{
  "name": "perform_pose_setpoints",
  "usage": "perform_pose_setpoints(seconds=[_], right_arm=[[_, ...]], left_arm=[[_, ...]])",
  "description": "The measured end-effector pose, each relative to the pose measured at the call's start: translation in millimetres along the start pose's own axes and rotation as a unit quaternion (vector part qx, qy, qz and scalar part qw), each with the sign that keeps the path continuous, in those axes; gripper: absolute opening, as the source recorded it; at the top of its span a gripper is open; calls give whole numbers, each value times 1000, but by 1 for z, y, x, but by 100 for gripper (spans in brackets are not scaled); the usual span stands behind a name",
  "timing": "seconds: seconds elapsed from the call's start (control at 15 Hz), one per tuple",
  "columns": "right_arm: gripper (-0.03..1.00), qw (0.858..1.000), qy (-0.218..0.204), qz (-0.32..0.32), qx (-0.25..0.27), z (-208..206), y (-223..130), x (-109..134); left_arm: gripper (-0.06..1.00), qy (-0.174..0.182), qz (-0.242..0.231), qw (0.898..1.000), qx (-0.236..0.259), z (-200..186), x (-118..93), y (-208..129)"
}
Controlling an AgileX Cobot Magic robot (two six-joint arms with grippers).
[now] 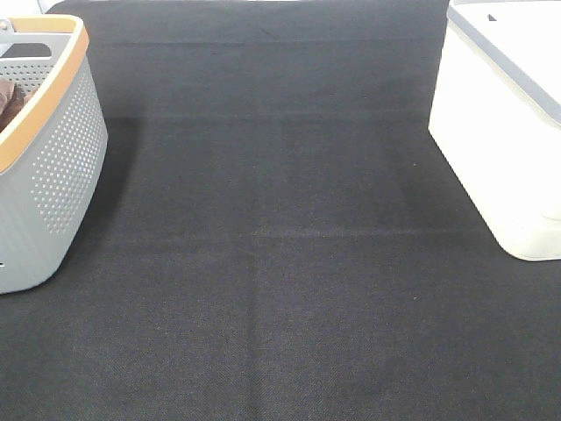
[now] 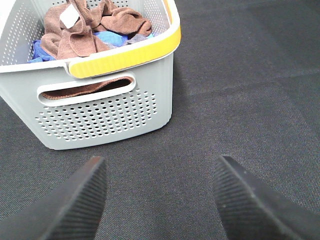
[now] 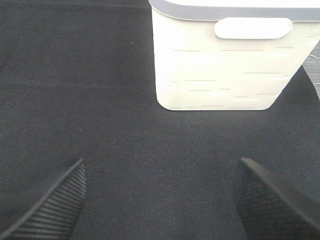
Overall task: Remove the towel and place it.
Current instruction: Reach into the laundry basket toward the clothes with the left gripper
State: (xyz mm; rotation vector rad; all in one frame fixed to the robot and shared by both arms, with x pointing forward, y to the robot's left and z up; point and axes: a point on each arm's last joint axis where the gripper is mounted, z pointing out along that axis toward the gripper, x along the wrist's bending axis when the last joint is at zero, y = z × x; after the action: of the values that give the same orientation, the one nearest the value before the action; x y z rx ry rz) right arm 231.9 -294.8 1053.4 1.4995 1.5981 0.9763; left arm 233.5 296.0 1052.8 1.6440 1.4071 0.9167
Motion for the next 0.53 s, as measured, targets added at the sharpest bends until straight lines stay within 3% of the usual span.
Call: perform_pose_setpoints(seconds=[0.53], right_arm=[[76,1000,0,0,0,0,0,0]], left_arm=[[60,0,0,1000,0,0,0,0]])
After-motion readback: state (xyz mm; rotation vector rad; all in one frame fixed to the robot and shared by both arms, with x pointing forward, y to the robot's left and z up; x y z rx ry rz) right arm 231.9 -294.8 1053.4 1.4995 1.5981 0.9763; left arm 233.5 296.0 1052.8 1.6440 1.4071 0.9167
